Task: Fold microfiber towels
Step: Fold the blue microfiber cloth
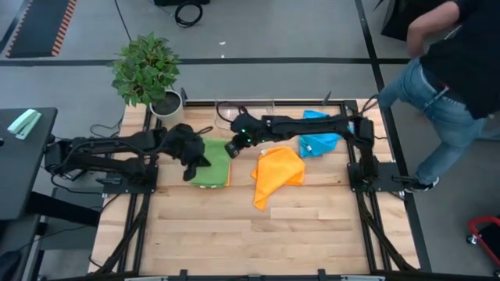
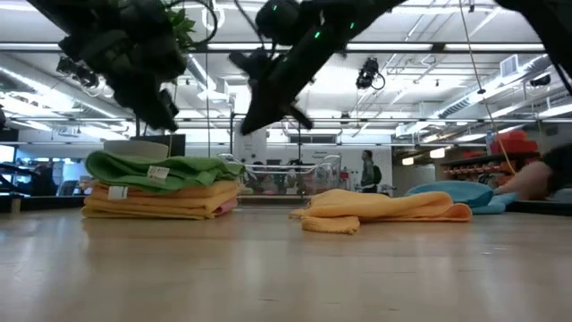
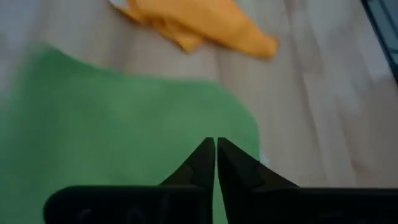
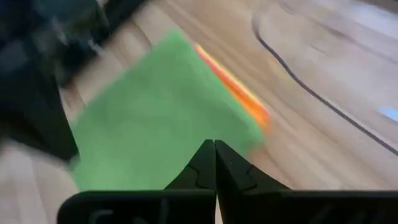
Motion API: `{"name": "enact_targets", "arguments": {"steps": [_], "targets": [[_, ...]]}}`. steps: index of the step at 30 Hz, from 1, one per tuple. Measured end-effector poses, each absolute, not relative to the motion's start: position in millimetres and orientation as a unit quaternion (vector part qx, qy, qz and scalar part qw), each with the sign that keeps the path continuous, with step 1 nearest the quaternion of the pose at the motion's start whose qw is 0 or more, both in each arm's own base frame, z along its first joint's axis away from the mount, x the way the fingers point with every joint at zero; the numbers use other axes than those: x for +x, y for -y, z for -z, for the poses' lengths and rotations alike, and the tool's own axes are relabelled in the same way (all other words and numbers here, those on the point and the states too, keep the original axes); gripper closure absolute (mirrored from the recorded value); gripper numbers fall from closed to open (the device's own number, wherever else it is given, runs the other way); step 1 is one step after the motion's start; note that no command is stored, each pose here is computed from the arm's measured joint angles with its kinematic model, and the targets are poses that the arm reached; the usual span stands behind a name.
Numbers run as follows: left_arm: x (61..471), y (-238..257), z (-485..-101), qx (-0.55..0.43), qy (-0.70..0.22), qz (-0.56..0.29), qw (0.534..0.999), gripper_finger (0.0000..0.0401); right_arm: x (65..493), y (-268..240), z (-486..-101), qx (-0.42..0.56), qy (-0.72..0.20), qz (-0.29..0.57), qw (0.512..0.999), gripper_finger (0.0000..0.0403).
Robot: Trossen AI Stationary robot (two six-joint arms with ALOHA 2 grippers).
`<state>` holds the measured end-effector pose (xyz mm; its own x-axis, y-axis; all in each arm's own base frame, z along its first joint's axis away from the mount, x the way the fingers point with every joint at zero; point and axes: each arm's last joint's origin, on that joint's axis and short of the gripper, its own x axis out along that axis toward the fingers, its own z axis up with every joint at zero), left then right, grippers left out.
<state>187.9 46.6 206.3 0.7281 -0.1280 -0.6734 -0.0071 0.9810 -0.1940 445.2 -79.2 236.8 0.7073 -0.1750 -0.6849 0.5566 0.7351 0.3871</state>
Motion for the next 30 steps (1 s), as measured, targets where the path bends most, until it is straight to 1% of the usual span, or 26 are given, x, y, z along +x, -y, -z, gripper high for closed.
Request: {"name": "enact_targets", "arguments": {"steps": [3, 5, 6, 9, 11, 14, 16, 18, 20, 23, 26, 30], "targets": [[193, -52, -217, -0.073, -0.338, 0.007, 0.938, 0.0366, 422, 54, -259, 0.272, -0.383, 0.200, 0.860, 0.0400], [197, -55, -224, -0.064, -0.303, 0.001, 0.951, 0.0365, 404, 31, -274, 0.250, -0.424, 0.191, 0.849, 0.0398], [199, -55, -227, -0.059, -0.286, 0.003, 0.956, 0.0366, 395, 20, -277, 0.233, -0.446, 0.200, 0.841, 0.0395], [208, -53, -230, -0.048, -0.253, 0.017, 0.966, 0.0370, 361, -5, -282, 0.206, -0.485, 0.288, 0.800, 0.0382], [214, -50, -231, -0.042, -0.236, 0.027, 0.971, 0.0369, 334, -10, -282, 0.224, -0.488, 0.339, 0.772, 0.0371], [223, -44, -227, -0.047, -0.234, 0.043, 0.970, 0.0357, 299, -11, -268, 0.269, -0.473, 0.371, 0.752, 0.0346], [229, -38, -223, -0.044, -0.236, 0.057, 0.969, 0.0338, 281, -9, -252, 0.306, -0.465, 0.375, 0.741, 0.0320], [234, -33, -219, -0.044, -0.237, 0.070, 0.968, 0.0314, 266, -3, -239, 0.332, -0.446, 0.375, 0.742, 0.0288], [240, -28, -215, -0.042, -0.238, 0.081, 0.967, 0.0287, 251, 10, -228, 0.344, -0.426, 0.405, 0.733, 0.0255], [245, -23, -211, -0.051, -0.236, 0.090, 0.966, 0.0245, 231, 37, -215, 0.361, -0.416, 0.458, 0.698, 0.0215], [248, -22, -209, -0.075, -0.238, 0.085, 0.965, 0.0212, 222, 57, -206, 0.366, -0.430, 0.474, 0.675, 0.0196], [249, -22, -209, -0.096, -0.238, 0.080, 0.963, 0.0182, 218, 76, -193, 0.365, -0.457, 0.506, 0.634, 0.0196]]}}
